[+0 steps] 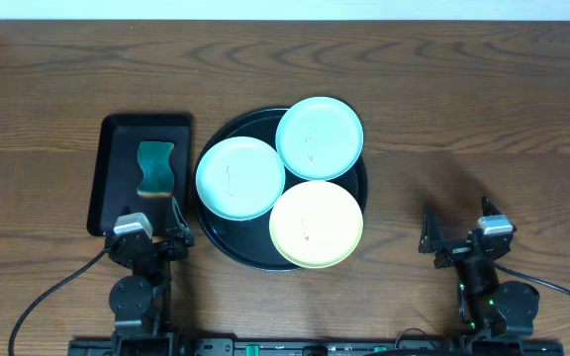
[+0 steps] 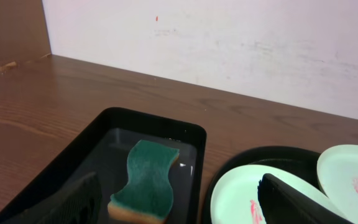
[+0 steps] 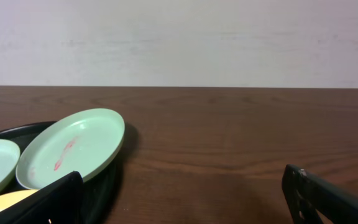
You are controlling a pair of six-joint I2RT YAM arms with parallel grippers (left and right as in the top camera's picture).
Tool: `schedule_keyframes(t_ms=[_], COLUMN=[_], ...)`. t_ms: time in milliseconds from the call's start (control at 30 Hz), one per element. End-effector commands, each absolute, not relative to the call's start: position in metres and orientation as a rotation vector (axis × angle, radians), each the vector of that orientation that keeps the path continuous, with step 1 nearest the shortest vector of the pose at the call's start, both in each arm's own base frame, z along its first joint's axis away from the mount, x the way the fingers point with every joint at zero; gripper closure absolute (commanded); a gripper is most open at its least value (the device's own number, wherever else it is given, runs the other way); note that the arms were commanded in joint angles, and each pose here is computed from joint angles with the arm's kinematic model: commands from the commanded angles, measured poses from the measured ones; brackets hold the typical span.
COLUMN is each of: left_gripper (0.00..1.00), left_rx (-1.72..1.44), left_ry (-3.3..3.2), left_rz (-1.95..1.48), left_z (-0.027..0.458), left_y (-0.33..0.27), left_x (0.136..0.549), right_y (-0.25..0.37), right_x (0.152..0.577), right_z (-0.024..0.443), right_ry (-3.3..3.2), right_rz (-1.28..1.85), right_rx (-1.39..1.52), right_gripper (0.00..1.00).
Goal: Clean dirty plates on tray and stack at the side
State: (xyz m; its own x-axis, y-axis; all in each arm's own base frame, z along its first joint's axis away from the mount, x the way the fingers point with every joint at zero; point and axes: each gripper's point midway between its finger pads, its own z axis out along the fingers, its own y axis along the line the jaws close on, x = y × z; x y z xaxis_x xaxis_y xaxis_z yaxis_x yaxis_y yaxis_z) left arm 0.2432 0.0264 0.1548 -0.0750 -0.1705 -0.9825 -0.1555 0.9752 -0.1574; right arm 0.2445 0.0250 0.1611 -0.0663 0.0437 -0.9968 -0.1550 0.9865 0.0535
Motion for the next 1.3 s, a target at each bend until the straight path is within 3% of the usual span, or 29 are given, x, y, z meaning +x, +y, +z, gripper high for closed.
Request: schedule_keyframes(t_ms=[0, 1267], left_gripper=[0.19, 0.19], left_rx=[-0.246, -0.245], left_ry=[1.706, 1.698], left_rz=[0.001, -0.001], left_z=[0.1371, 0.1391], left_y=[0.0263, 0.0260], left_x=[0.2423, 0.2427], right_y=[0.0281, 0.0284], right_x=[0.2440, 0.2440], right_z=[0.1605, 0.1610], right_ry=[1.629, 1.628], right_rz=[0.169, 0.184], right_rx=[-0.103, -0.089], right_gripper=[0.01, 0.01])
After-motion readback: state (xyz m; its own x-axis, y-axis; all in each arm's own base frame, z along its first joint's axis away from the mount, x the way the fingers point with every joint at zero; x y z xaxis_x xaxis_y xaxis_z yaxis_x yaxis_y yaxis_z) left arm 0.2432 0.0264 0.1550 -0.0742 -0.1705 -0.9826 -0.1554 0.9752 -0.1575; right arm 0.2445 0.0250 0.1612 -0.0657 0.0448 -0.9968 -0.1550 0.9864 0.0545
